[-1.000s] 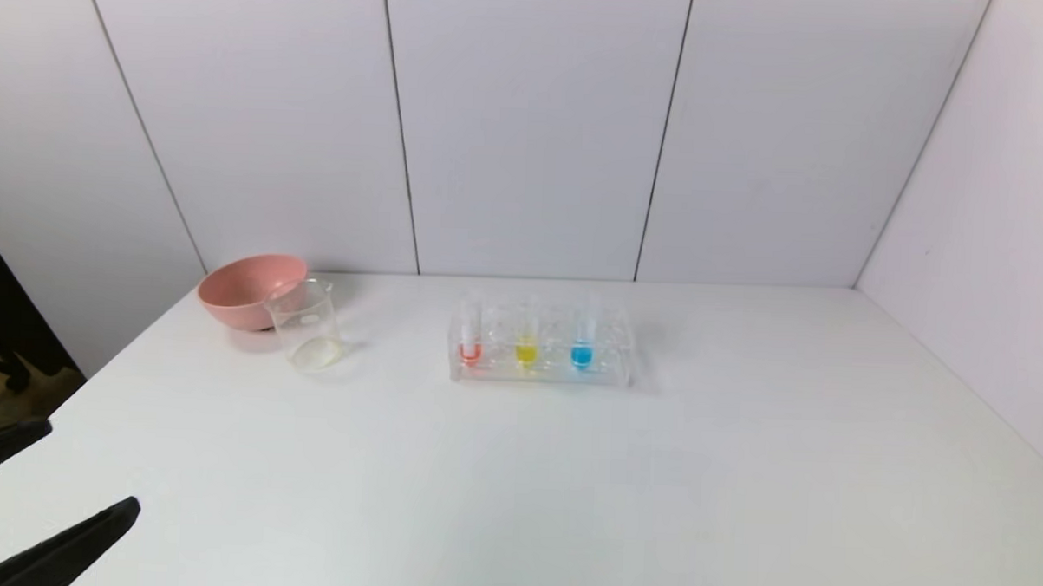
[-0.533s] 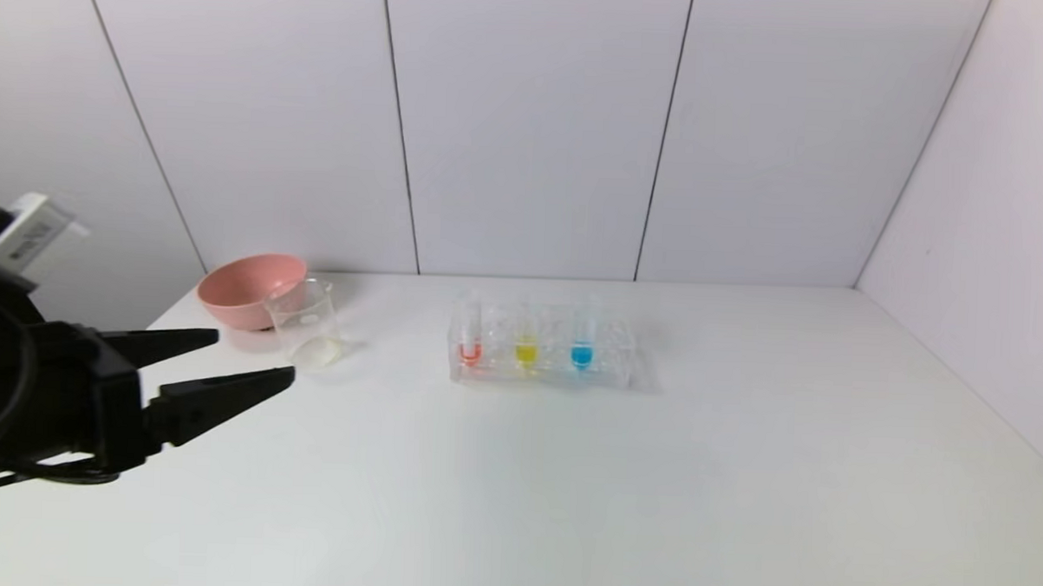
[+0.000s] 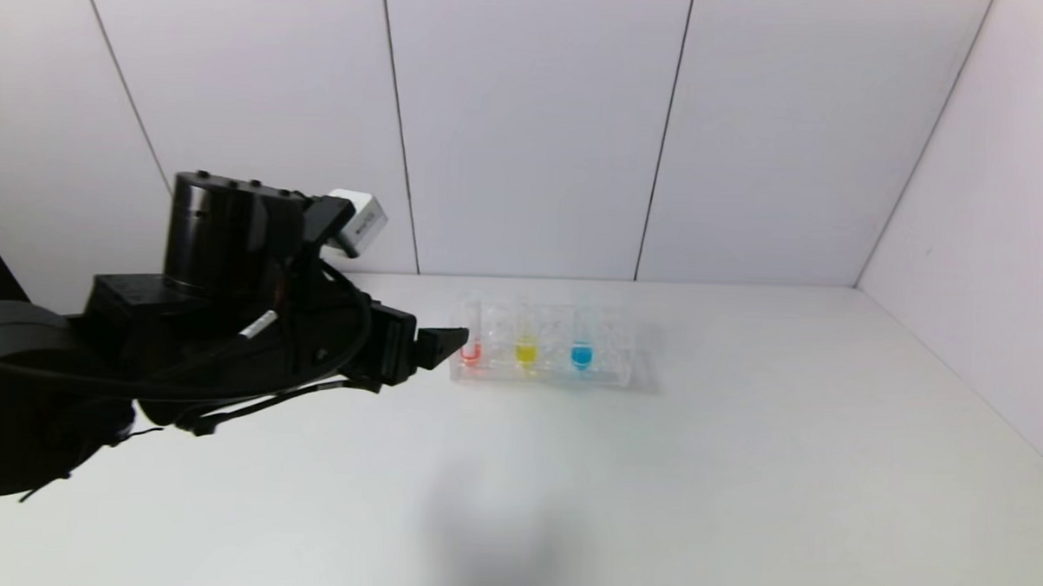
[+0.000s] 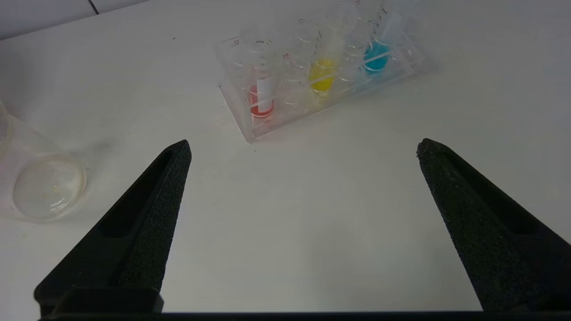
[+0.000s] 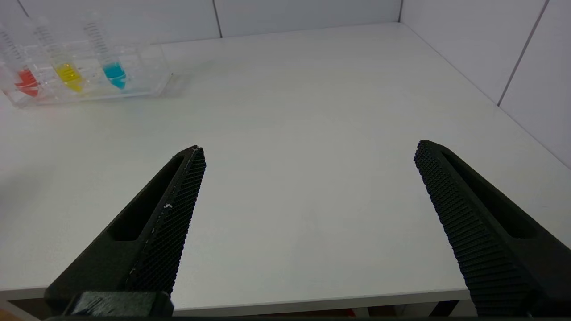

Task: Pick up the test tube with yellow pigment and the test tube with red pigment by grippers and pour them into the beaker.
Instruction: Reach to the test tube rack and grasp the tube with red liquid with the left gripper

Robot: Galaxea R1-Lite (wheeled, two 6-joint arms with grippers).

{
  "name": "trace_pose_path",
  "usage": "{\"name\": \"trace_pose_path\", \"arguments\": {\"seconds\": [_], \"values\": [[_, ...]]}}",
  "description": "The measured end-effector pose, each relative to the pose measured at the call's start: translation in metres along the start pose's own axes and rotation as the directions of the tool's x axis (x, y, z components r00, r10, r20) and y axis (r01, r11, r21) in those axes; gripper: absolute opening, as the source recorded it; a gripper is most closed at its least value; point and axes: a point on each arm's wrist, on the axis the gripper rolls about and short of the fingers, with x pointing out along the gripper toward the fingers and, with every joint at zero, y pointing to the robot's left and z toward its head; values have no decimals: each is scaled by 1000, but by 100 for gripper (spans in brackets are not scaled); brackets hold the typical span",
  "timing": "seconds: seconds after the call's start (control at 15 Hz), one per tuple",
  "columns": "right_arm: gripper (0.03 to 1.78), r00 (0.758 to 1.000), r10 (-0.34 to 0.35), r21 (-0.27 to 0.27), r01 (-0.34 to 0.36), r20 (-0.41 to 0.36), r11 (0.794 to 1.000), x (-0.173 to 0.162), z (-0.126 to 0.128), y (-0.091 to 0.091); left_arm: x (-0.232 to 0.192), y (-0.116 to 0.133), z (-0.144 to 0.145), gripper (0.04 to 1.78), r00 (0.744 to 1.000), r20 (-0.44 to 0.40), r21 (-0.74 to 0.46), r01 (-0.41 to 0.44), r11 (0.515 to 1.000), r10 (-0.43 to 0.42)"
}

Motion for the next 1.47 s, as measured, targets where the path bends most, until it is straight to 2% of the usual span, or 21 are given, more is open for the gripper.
{"name": "trace_pose_path", "arguments": {"seconds": [0.27, 0.47, 0.6, 0.87, 1.2, 1.33, 1.47], "values": [[171, 1000, 0, 0, 0, 0, 1000, 0, 0, 0, 53, -25, -9, 176, 983, -16, -79, -182, 980, 181], [171, 1000, 1, 0, -1, 0, 1000, 0, 0, 0, 84, -34, -20, 176, 951, 11, -143, -305, 942, 310], [171, 1000, 1, 0, -1, 0, 1000, 0, 0, 0, 102, -36, -29, 176, 929, 45, -157, -357, 921, 368], [171, 1000, 0, 0, 0, 0, 1000, 0, 0, 0, 131, -38, -35, 176, 895, 94, -176, -416, 892, 436], [171, 1000, 0, 0, 0, 0, 1000, 0, 0, 0, 153, -38, -42, 176, 891, 86, -162, -428, 889, 445], [171, 1000, 0, 0, 0, 0, 1000, 0, 0, 0, 156, -38, -42, 170, 890, 90, -165, -429, 888, 446], [171, 1000, 1, 0, -1, 0, 1000, 0, 0, 0, 156, -38, -42, 153, 890, 90, -165, -429, 888, 447]]}}
